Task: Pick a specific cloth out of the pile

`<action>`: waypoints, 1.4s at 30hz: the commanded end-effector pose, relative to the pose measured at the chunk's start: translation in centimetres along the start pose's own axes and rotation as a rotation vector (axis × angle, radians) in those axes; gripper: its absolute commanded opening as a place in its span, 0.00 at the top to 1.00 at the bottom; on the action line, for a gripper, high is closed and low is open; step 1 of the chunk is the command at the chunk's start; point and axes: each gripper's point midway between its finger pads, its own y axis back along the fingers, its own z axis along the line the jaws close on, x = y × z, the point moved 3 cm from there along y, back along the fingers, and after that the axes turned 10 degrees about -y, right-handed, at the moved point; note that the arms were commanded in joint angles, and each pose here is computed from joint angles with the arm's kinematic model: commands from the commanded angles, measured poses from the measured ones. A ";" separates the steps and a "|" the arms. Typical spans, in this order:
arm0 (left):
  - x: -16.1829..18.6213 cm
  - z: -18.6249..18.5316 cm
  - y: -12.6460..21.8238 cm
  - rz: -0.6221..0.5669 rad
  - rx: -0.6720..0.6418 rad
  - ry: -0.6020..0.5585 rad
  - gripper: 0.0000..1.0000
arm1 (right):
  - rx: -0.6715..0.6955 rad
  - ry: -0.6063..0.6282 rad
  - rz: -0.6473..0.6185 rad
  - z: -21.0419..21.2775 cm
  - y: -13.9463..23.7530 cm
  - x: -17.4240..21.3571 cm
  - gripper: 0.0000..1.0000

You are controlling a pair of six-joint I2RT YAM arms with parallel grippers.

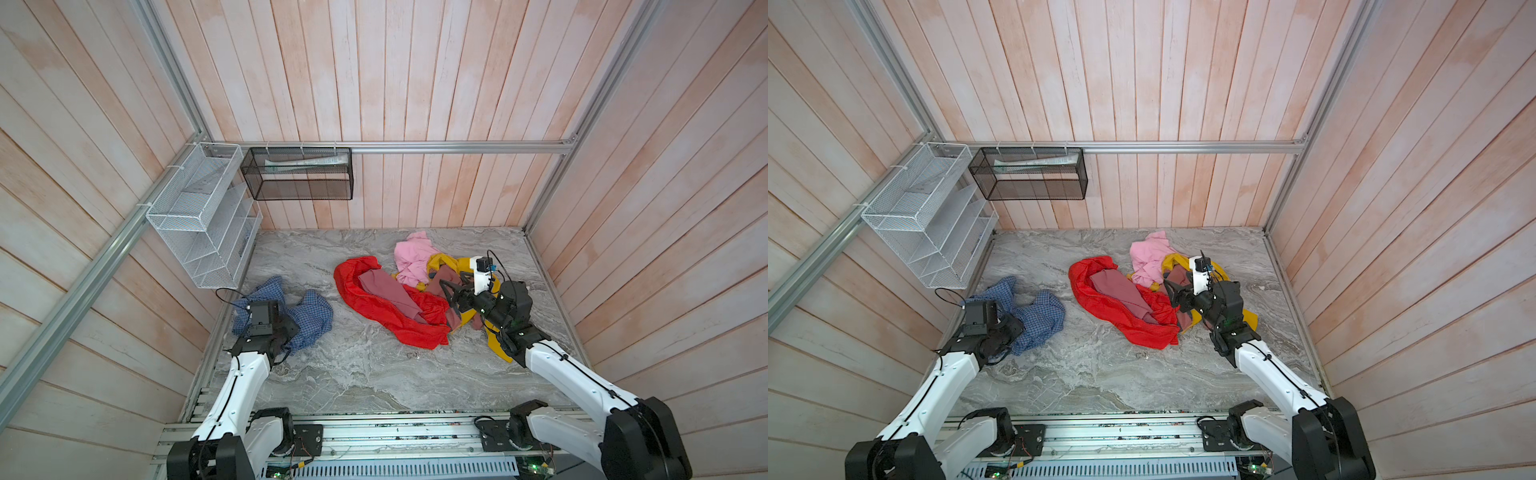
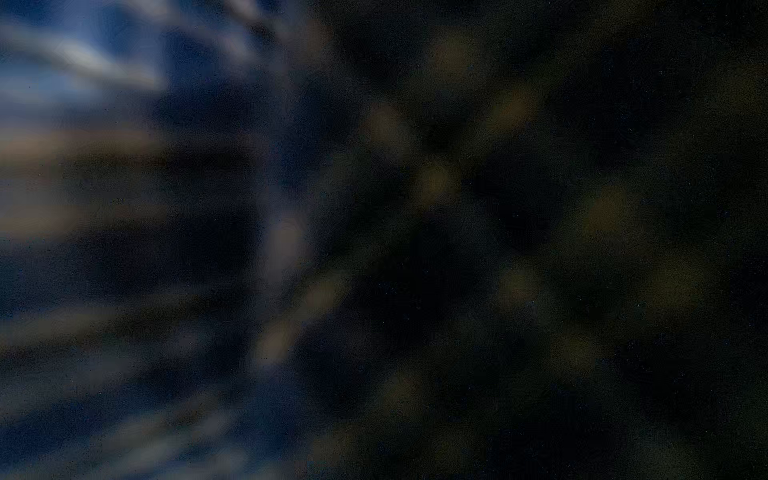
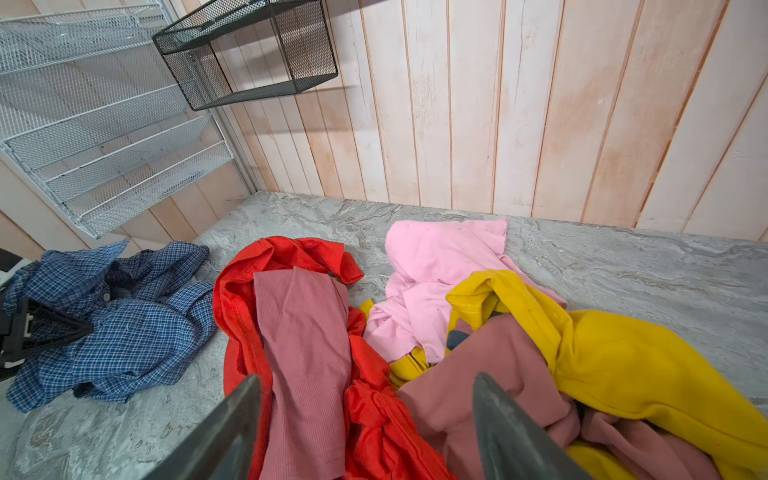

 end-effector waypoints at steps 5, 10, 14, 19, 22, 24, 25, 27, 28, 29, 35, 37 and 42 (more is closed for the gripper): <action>0.3 -0.6 -3.5 0.068 0.016 -0.024 0.31 | -0.034 -0.003 -0.008 0.6 -0.1 0.1 0.20; 0.0 -0.8 -5.9 0.137 -0.022 -0.060 0.27 | 0.000 0.002 -0.005 0.1 0.3 0.2 0.20; -0.1 -1.3 -6.7 0.137 -0.057 -0.130 0.18 | 0.020 0.003 -0.005 -0.1 0.5 0.2 0.19; 0.4 -1.6 -8.1 0.165 -0.081 -0.177 0.05 | 0.038 0.003 -0.003 -0.4 0.4 0.2 0.19; 0.5 -1.5 -9.3 0.199 -0.099 -0.194 0.04 | 0.047 0.009 0.004 -0.5 0.3 0.1 0.19; 0.2 -1.3 -10.0 0.203 -0.126 -0.196 0.04 | 0.054 0.015 0.009 -0.5 0.3 0.1 0.19; -0.1 -1.4 -10.3 0.199 -0.130 -0.193 0.04 | 0.059 0.017 0.008 -0.6 0.4 0.1 0.19; -0.4 -1.6 -10.9 0.203 -0.119 -0.183 0.07 | 0.074 0.021 0.004 -0.7 0.6 0.0 0.19; -0.5 -1.6 -11.2 0.203 -0.120 -0.181 0.09 | 0.085 0.021 0.001 -0.9 0.7 0.0 0.19; -0.6 -1.6 -11.5 0.206 -0.123 -0.173 0.11 | 0.094 0.024 -0.001 -1.0 0.8 0.0 0.19; -1.6 0.5 -12.2 0.211 -0.120 -0.062 0.21 | 0.136 0.035 -0.006 -1.5 1.6 -0.1 0.19; -2.3 1.2 -12.0 0.196 -0.129 -0.039 0.25 | 0.149 0.033 -0.008 -1.9 1.8 -0.2 0.18; -3.0 2.0 -10.7 0.160 -0.173 -0.069 0.33 | 0.166 0.022 -0.014 -2.4 2.0 -0.2 0.18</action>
